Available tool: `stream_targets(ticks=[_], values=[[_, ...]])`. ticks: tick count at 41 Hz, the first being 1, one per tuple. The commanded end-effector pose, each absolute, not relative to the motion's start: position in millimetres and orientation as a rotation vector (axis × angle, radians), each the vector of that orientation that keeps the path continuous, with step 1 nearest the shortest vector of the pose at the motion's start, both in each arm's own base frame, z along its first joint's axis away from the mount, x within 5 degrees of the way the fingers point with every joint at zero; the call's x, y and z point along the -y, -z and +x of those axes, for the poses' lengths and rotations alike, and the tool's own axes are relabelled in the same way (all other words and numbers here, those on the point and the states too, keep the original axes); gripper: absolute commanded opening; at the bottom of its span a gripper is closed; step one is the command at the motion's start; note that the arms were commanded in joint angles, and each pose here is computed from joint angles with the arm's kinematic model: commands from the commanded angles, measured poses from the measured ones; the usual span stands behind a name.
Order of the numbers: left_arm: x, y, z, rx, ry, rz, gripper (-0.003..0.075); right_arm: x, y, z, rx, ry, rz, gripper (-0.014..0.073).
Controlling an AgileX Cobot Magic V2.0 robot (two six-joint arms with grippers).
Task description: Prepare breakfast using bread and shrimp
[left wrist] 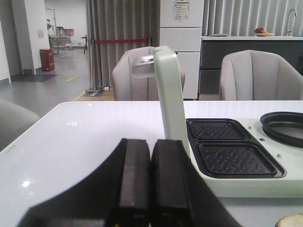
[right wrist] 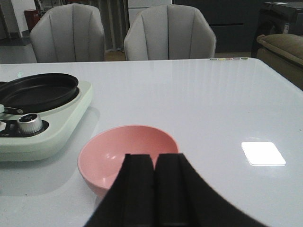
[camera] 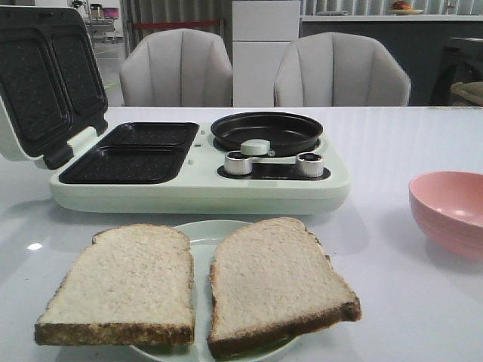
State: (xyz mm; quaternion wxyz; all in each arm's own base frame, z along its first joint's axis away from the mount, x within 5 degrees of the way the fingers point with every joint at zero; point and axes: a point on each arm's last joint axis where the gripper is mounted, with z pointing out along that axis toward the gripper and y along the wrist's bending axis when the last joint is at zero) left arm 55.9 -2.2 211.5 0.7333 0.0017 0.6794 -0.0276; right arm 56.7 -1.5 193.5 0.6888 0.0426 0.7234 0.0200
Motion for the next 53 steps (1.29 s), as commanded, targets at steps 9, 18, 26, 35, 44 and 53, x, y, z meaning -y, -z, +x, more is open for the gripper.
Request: stream_targets(ticks=[9, 18, 26, 35, 44, 53], values=[[3, -210, 55, -1.418, 0.078, 0.002, 0.0101, 2, -208, 54, -1.494, -0.035, 0.089, 0.0035], [3, -210, 55, -1.418, 0.078, 0.002, 0.0101, 2, -208, 54, -1.494, -0.035, 0.089, 0.0035], [3, -210, 55, -1.418, 0.078, 0.002, 0.0101, 2, -208, 54, -1.494, -0.035, 0.089, 0.0035], [3, -214, 54, -1.391, 0.08, 0.003, 0.0101, 2, -209, 54, -1.488, -0.044, 0.096, 0.0035], [3, -265, 41, -1.142, 0.107, 0.002, 0.0101, 1, -252, 43, -1.408, -0.068, 0.103, 0.0035], [1, -324, 28, -1.202, 0.093, -0.015, 0.0101, 0, -326, 23, -1.296, -0.06, 0.082, 0.0035]])
